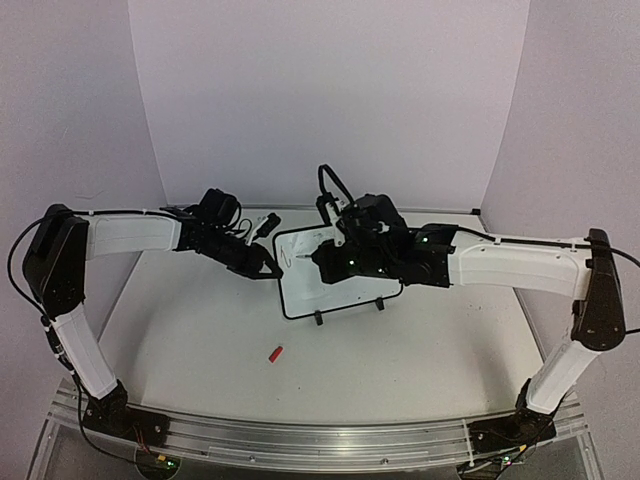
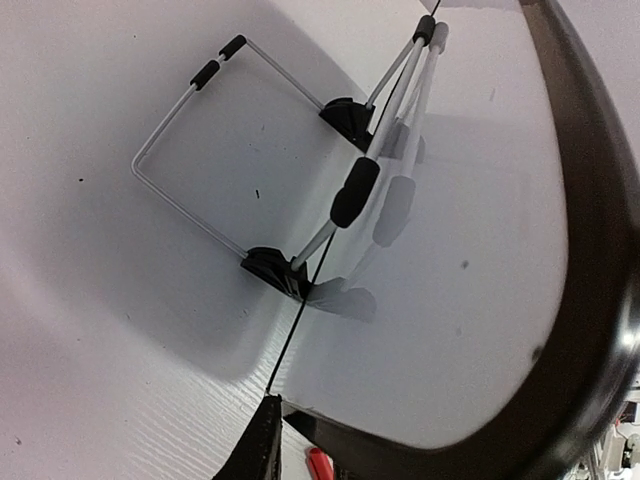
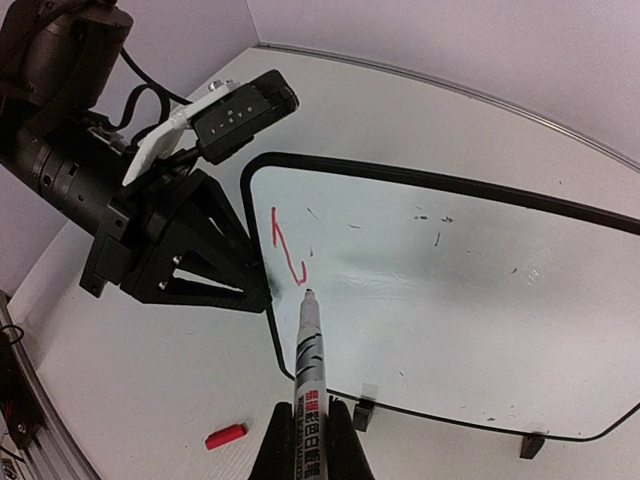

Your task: Write a sentence on the whiteboard

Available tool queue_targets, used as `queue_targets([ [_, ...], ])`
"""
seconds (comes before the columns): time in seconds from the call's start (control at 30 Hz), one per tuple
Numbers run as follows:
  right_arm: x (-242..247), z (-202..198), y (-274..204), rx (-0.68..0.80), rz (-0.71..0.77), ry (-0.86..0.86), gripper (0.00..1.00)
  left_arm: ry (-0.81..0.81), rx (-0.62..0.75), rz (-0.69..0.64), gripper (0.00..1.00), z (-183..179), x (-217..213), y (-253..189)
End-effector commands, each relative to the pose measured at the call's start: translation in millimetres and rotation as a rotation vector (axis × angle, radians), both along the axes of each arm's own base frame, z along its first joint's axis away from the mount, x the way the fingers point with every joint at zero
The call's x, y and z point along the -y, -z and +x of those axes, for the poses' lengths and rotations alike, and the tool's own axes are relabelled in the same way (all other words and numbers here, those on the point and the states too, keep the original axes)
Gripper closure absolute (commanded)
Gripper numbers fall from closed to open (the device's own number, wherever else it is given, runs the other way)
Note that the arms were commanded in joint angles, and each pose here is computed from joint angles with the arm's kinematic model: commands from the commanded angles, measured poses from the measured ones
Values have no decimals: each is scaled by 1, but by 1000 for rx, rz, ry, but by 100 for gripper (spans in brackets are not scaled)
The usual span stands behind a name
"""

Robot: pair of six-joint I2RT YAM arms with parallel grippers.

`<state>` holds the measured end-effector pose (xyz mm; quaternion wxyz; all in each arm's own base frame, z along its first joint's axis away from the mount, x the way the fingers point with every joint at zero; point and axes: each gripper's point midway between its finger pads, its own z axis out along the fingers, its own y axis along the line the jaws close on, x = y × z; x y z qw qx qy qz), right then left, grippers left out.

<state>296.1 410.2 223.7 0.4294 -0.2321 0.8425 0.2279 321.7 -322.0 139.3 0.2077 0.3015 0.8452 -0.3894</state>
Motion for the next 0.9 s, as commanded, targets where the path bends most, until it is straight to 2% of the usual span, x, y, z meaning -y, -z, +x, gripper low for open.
queue_targets([
  [0.0, -23, 8, -13, 23, 38, -20, 100, 9, 68, -16, 88, 5, 0, -16],
  [0.33, -39, 12, 1, 0, 23, -42, 100, 7, 78, 10, 100, 8, -1, -10],
  [0.87, -44, 15, 19, -20, -10, -43, 100, 6, 96, 31, 100, 10, -4, -8],
])
